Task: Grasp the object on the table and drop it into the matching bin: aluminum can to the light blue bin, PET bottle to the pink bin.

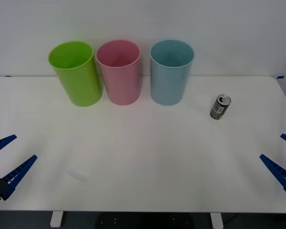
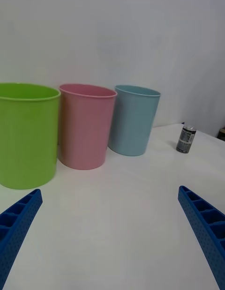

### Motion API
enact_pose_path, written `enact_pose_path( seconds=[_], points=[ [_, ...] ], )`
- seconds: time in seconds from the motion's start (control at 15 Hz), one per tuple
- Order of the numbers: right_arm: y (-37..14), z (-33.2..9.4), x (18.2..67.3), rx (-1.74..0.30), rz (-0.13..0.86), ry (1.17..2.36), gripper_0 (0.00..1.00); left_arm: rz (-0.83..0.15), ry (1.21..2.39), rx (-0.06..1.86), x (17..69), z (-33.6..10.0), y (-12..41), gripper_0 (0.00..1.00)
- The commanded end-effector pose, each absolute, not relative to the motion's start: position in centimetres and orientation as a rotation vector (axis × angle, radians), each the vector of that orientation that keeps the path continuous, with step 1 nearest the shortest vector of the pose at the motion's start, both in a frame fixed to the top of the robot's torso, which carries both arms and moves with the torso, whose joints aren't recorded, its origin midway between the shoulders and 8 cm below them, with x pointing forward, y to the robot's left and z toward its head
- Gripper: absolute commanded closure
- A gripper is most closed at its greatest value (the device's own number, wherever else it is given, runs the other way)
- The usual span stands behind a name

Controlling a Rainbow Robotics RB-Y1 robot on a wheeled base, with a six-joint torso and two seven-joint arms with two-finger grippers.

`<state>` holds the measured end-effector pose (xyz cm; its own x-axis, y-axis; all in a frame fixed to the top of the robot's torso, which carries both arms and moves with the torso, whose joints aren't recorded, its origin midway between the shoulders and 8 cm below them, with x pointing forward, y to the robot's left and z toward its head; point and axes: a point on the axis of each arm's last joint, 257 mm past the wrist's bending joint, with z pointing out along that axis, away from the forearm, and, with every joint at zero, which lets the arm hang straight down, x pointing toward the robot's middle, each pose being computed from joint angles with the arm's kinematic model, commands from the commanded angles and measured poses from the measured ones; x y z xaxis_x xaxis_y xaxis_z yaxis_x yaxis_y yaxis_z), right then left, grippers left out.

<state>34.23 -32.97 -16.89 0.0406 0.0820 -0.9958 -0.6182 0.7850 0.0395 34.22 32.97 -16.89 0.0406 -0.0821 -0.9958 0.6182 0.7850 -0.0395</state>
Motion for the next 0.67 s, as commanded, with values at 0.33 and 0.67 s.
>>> enact_pose_path(
  seconds=[0.33,0.67],
  points=[
    [-33.3,-17.7,33.9,-0.423,0.567,1.448,0.0,-0.567,1.441,0.465,34.2,-16.9,33.0,0.0],
    [-32.5,-18.2,35.2,-0.412,0.558,1.456,0.0,-0.567,1.441,0.465,34.2,-16.9,33.0,0.0]
  ],
)
